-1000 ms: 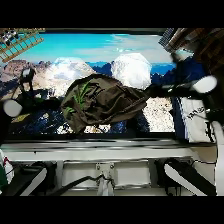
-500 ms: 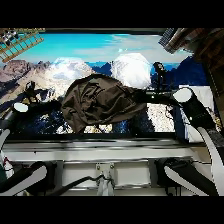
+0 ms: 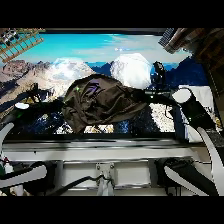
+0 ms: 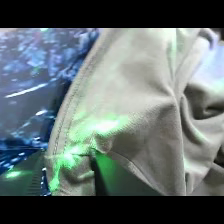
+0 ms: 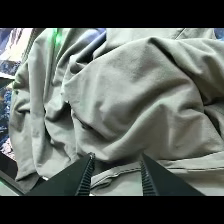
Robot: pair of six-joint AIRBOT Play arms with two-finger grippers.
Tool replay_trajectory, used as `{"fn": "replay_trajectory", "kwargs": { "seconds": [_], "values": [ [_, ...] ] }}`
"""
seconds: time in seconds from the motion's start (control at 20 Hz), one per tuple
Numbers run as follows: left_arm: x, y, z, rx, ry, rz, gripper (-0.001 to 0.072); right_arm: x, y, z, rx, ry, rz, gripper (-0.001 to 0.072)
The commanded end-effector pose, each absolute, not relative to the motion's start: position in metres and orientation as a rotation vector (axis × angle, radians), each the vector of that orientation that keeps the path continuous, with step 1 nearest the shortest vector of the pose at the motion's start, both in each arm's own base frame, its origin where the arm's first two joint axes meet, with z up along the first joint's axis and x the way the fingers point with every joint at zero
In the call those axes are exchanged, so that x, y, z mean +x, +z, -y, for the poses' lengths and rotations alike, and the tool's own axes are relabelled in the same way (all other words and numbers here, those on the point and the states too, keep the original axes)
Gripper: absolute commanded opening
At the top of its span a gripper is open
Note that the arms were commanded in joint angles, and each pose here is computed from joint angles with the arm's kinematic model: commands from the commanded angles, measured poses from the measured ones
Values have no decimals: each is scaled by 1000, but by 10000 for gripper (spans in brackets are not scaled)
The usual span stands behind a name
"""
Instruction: Fold the clothes and pants, and hang the long-sleeved shirts on hangers.
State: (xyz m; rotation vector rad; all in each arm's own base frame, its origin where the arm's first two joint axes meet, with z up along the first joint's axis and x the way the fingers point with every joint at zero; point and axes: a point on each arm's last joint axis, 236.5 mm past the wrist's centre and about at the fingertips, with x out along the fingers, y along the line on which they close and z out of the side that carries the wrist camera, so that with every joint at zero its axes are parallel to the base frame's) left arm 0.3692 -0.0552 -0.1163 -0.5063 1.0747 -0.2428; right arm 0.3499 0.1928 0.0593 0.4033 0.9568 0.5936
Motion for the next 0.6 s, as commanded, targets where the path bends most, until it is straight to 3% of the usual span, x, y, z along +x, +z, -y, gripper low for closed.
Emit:
{"fn": "replay_trajectory", "kwargs": {
  "seconds": [0.0, 0.1, 0.2, 0.3, 0.45, 0.55],
  "values": [
    [364, -119, 86, -478, -347, -1089, 263, 350, 60, -193, 410, 593, -956, 340],
    [357, -122, 108, -452, -397, -1115, 187, 350, 60, -194, 413, 594, -956, 340],
    [356, -115, 120, -455, -430, -1108, 7, 349, 60, -194, 419, 590, -961, 340],
    [365, -92, 117, -477, -426, -1044, 5, 350, 50, -180, 424, 520, -1001, 341],
    [382, -34, 87, -461, -384, -873, 4, 344, 8, -115, 289, 274, -1122, 345],
    [386, 12, 68, -446, -359, -751, 4, 344, -9, -73, 317, 117, -1147, 371]
  ]
}}
